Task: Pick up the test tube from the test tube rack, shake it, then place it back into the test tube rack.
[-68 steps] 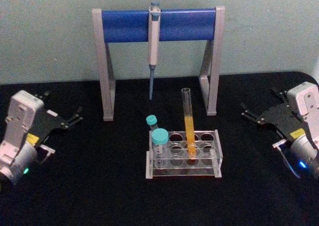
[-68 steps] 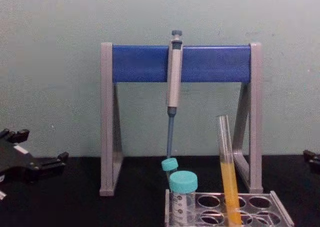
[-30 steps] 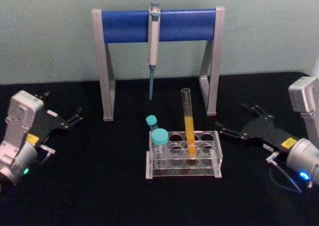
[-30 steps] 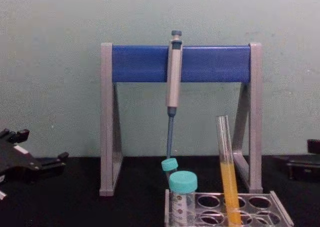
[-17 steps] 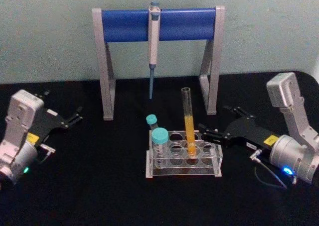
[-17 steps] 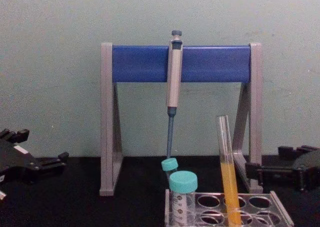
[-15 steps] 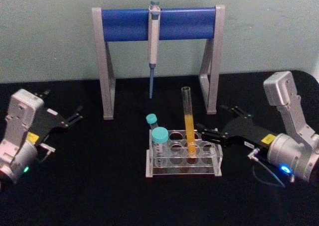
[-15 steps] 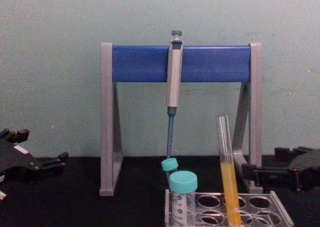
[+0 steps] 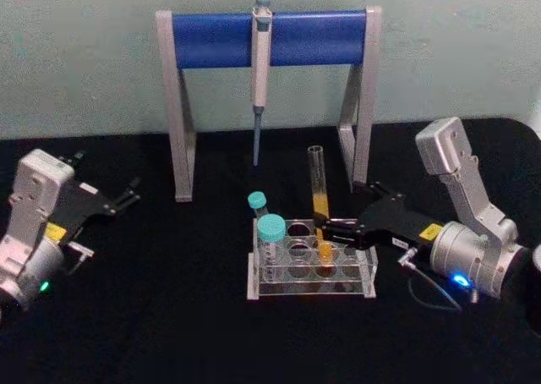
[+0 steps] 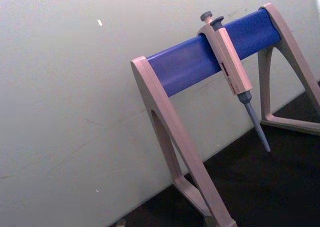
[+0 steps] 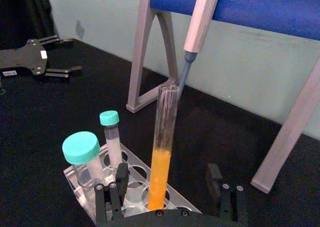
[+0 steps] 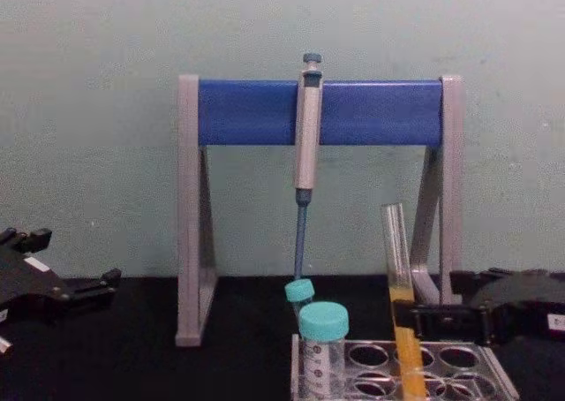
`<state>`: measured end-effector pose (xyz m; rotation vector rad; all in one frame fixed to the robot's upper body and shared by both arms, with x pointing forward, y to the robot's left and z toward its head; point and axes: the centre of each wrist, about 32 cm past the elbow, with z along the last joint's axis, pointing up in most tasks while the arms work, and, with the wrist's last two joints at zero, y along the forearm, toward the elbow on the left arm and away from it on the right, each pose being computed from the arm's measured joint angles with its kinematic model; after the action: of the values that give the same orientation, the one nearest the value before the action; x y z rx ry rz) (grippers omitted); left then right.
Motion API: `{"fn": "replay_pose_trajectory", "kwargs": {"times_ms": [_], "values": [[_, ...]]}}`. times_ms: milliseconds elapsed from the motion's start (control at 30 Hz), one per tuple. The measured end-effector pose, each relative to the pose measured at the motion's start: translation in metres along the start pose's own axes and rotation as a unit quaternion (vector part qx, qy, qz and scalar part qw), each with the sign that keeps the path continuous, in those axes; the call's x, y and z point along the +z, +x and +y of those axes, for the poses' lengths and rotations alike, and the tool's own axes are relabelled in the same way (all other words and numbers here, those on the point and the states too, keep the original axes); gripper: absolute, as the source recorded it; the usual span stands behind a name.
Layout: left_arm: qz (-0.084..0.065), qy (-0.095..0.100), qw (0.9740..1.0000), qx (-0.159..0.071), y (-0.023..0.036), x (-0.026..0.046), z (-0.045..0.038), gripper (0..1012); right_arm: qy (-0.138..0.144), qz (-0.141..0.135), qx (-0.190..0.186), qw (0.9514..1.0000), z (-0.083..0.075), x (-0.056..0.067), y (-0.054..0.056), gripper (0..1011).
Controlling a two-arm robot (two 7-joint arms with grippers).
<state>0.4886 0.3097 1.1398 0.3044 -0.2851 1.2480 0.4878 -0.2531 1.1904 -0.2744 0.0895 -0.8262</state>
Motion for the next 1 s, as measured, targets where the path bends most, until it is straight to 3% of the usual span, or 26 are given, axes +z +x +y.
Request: {"fn": "replay_pose_trajectory", "kwargs": {"times_ms": [600, 1000], "values": [[0.000, 0.000, 1.0000, 0.000, 0.0000, 0.0000, 0.0000, 1001, -0.005, 0.024, -0.007, 0.9997, 0.022, -0.002, 0.001, 1000], [0.000, 0.000, 1.0000, 0.000, 0.0000, 0.0000, 0.0000, 1002, -0.007, 0.023, -0.004, 0.9997, 0.031, -0.001, 0.000, 1000]]}}
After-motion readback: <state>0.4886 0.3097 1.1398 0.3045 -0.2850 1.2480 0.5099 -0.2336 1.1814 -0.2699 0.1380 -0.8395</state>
